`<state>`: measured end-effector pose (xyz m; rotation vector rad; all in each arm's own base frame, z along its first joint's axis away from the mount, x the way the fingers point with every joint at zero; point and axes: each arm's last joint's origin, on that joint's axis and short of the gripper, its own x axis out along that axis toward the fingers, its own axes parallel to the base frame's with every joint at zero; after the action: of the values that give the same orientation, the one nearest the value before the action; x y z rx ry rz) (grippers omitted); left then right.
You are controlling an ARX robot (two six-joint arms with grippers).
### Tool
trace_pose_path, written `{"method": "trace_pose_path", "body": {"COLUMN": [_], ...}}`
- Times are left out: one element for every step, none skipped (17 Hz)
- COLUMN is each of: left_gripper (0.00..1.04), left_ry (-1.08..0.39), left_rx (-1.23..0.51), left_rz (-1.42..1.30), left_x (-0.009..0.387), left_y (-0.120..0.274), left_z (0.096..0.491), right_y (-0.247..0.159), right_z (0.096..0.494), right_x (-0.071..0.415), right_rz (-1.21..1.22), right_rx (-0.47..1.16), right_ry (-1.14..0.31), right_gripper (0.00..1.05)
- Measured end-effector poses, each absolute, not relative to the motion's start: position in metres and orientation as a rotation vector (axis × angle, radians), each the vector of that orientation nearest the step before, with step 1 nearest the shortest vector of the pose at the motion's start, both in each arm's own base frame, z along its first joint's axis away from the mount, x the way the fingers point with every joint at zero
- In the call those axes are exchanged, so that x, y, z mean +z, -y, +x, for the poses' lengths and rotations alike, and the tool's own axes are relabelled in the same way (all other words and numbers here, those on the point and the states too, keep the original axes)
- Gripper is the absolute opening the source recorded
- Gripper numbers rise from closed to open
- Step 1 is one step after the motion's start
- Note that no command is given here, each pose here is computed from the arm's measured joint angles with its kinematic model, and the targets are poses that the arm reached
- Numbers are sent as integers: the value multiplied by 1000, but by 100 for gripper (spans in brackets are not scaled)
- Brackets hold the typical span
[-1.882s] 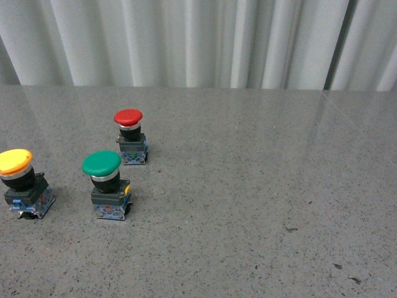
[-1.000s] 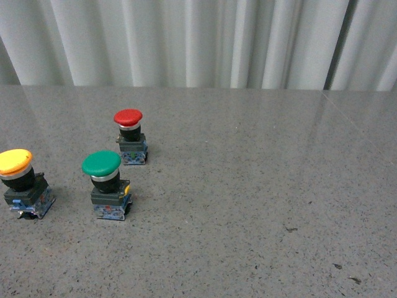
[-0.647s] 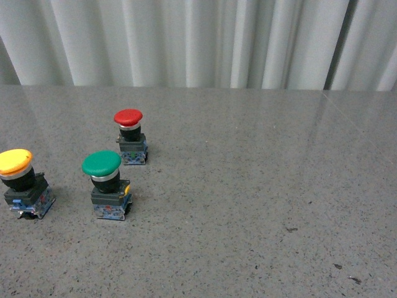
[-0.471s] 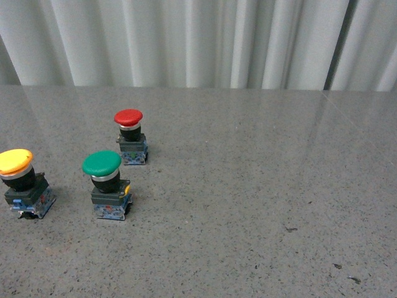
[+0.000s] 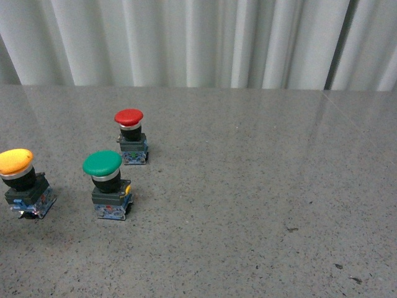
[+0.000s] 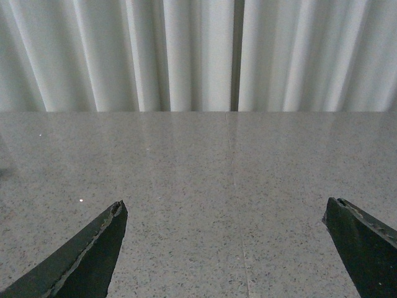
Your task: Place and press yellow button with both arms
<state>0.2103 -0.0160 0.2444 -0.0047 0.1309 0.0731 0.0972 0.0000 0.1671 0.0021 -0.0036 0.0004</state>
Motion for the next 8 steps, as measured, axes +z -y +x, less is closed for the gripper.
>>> {"method": "trace_pose_path", "body": {"left_gripper": [98, 98, 98, 98, 98, 98, 98, 98], "left_ry": [-183, -265, -304, -354, -377, -405, -440, -467], "left_rx": [48, 28, 14, -8, -21, -22, -19, -15], "left_rz": [4, 19, 26, 32, 26, 14, 16, 20], "left_x": [240, 231, 226, 221, 218, 212, 203, 194], "left_y": [20, 27, 31, 35, 38, 40, 42, 42], "left_z": [224, 240, 249, 259, 265, 271, 274, 275], "right_y": [0, 0, 0, 0, 0, 0, 0, 0], "right_z": [97, 97, 97, 97, 97, 97, 97, 97], "right_x": [167, 167, 167, 167, 167, 167, 167, 167], "right_rz": [2, 2, 2, 2, 2, 2, 2, 2], "right_rx": [0, 0, 0, 0, 0, 0, 0, 0], "right_ry": [4, 4, 4, 4, 4, 4, 4, 4], "right_gripper": [98, 98, 98, 98, 98, 98, 98, 98]}}
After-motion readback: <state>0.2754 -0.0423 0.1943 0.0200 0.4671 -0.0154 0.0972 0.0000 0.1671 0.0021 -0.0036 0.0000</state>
